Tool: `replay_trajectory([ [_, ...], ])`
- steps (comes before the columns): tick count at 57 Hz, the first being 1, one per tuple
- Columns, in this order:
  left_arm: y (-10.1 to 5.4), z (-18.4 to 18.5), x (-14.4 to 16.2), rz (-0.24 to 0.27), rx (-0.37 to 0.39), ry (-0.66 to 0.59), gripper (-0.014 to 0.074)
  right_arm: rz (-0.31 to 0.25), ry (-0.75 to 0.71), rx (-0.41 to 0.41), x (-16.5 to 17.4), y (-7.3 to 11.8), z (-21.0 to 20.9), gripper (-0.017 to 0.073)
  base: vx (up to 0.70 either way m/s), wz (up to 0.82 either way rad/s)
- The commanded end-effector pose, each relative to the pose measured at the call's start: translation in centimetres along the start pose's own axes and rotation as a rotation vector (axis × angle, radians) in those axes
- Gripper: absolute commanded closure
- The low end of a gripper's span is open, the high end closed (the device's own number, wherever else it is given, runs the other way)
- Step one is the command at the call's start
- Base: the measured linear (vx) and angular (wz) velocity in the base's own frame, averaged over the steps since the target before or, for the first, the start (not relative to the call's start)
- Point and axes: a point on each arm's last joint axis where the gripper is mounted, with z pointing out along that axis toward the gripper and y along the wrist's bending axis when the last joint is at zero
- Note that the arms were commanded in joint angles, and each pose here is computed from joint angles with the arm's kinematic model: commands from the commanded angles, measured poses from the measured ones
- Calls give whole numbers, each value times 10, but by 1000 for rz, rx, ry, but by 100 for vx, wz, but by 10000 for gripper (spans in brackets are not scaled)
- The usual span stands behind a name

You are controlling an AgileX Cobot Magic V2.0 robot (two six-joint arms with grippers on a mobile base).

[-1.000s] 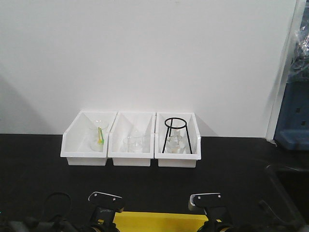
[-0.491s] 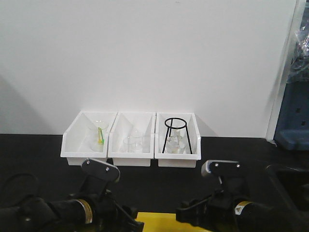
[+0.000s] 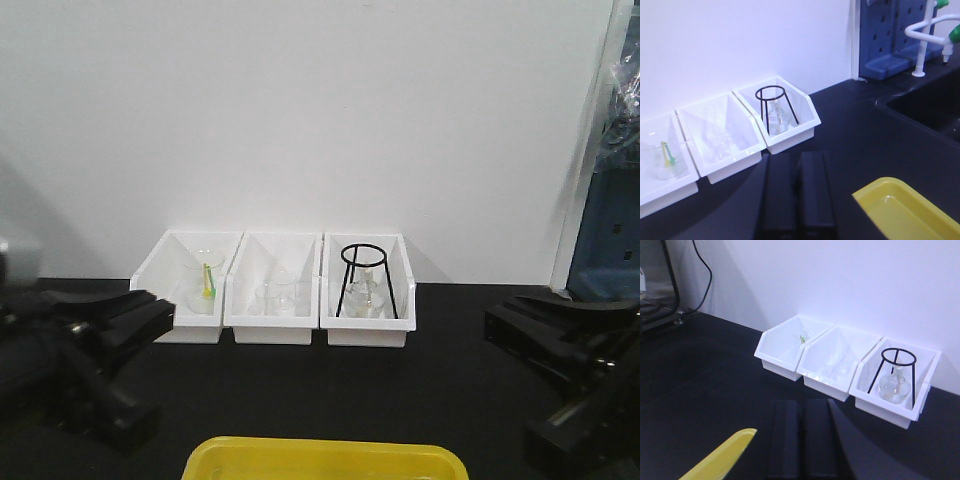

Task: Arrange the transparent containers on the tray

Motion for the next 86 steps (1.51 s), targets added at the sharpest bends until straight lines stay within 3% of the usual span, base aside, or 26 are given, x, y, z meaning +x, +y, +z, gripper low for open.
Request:
replay_trajectory([
  [1, -1, -27, -11, 2, 20, -131, 538, -24, -130, 33, -20, -2, -19, 566, 0, 0],
  [6, -1, -47, 2, 1, 20, -147, 604, -27, -160, 33, -24, -1, -28, 573, 0, 0],
  [21, 1, -83, 8, -4, 17, -225, 601, -9, -164, 30, -24, -1, -29, 572, 0, 0],
  [53, 2, -84, 11, 10, 4, -192, 601, -9, -164, 30, -24, -1, -29, 572, 0, 0],
  [58, 5, -88, 19, 43, -23, -151, 601, -9, -164, 30, -24, -1, -29, 572, 0, 0],
  [69, 18, -121, 59, 24, -160, -192, 601, -9, -164, 30, -24, -1, -29, 572, 0, 0],
  [79, 21, -148, 114, -36, -297, -256, 601, -9, -164, 30, -24, -1, -29, 572, 0, 0],
  [86, 20, -149, 156, -64, -340, -278, 601, -9, -164, 30, -24, -1, -29, 572, 0, 0],
])
